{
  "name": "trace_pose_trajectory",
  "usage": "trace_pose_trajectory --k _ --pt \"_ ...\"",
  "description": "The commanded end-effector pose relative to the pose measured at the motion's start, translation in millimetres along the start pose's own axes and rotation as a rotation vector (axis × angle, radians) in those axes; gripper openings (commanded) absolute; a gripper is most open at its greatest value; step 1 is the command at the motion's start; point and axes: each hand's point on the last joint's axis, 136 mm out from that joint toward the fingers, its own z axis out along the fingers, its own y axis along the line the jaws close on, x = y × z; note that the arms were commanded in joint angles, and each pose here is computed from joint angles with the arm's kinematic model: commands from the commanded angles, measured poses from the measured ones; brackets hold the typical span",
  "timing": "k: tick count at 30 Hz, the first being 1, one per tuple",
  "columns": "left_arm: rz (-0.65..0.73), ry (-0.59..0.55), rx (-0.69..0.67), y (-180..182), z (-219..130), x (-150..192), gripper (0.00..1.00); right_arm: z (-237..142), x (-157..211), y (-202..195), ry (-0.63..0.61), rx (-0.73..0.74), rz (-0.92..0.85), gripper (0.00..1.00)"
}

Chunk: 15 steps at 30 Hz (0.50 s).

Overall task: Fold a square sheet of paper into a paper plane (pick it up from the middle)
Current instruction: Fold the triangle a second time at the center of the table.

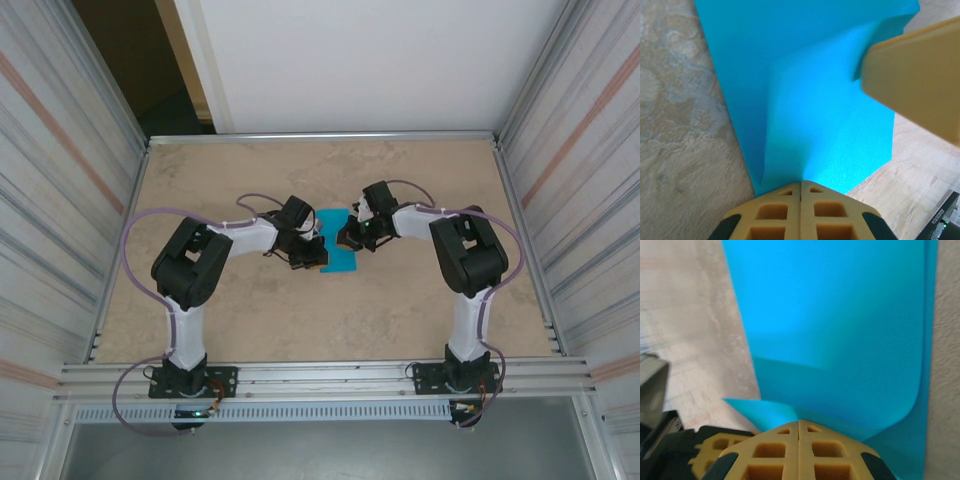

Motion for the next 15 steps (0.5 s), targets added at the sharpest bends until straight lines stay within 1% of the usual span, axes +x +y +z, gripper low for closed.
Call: trace_pose_trajectory --k 1,5,11,15 --pt "-0.051 0.051 -0.088 30 9 19 0.02 -12 10 21 0.014 -0.027 -0.093 0.06" --pt "-0.051 0.05 -0.082 28 9 18 0.02 3 26 12 0.052 0.007 -0.077 0.05" --pt "-0.048 0.041 -0.081 27 6 17 0.02 15 27 4 0.059 0.025 -0.052 0.04" --pt "-0.048 0.037 -0.074 25 5 16 0.02 21 30 -9 0.077 0.051 -0.028 0.03"
